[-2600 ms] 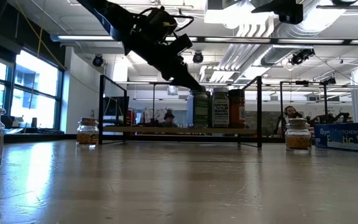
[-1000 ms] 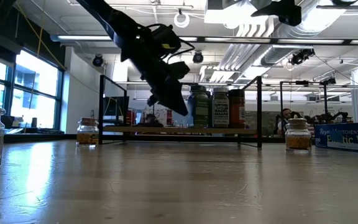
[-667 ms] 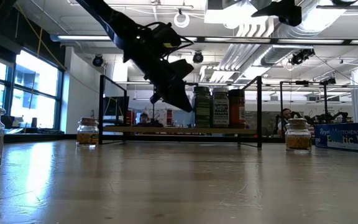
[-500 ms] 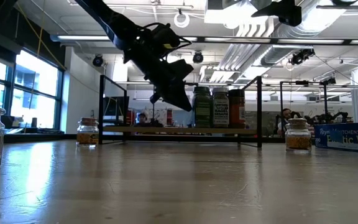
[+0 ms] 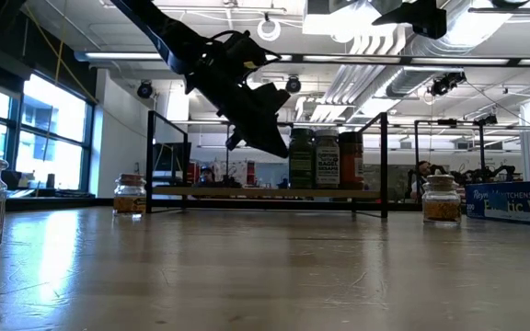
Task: Shelf spices
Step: Put the green seasoning bottle on the shelf aligned with the other green seasoning bottles
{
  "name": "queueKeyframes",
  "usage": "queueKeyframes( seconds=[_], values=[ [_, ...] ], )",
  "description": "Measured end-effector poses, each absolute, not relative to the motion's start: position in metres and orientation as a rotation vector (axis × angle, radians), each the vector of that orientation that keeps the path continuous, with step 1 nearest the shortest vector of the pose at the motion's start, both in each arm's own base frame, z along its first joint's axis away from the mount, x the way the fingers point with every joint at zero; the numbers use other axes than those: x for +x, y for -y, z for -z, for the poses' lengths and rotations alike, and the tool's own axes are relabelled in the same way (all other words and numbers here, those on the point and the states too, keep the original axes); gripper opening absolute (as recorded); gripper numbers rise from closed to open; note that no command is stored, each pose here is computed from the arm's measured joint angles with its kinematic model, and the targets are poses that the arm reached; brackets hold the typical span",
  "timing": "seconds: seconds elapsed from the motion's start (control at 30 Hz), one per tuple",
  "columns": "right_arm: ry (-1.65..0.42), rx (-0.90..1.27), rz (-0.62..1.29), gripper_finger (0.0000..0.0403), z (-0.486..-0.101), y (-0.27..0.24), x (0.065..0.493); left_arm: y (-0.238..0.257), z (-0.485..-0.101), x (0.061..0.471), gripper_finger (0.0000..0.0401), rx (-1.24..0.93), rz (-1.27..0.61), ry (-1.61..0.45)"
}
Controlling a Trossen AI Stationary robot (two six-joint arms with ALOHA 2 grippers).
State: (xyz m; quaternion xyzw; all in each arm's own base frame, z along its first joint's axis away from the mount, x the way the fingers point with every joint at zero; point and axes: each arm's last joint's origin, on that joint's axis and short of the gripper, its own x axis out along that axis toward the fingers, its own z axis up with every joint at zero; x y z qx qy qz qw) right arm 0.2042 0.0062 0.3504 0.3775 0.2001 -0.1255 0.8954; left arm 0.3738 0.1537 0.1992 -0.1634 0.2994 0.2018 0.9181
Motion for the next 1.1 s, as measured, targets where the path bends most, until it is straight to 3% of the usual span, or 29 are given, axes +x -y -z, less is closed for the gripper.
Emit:
queueKeyframes(
  seconds=[0.33, 1.1],
  values=[
    [-0.413, 0.772, 0.270, 0.0312, -0.350, -0.006, 0.204, -0.147, -0.199, 0.363, 0.0001, -0.442, -0.451, -0.725],
    [-0.435, 0.771, 0.286, 0.0312, -0.348, -0.006, 0.203, -0.136, -0.193, 0.381, 0.0000, -0.476, -0.411, -0.628]
  ],
)
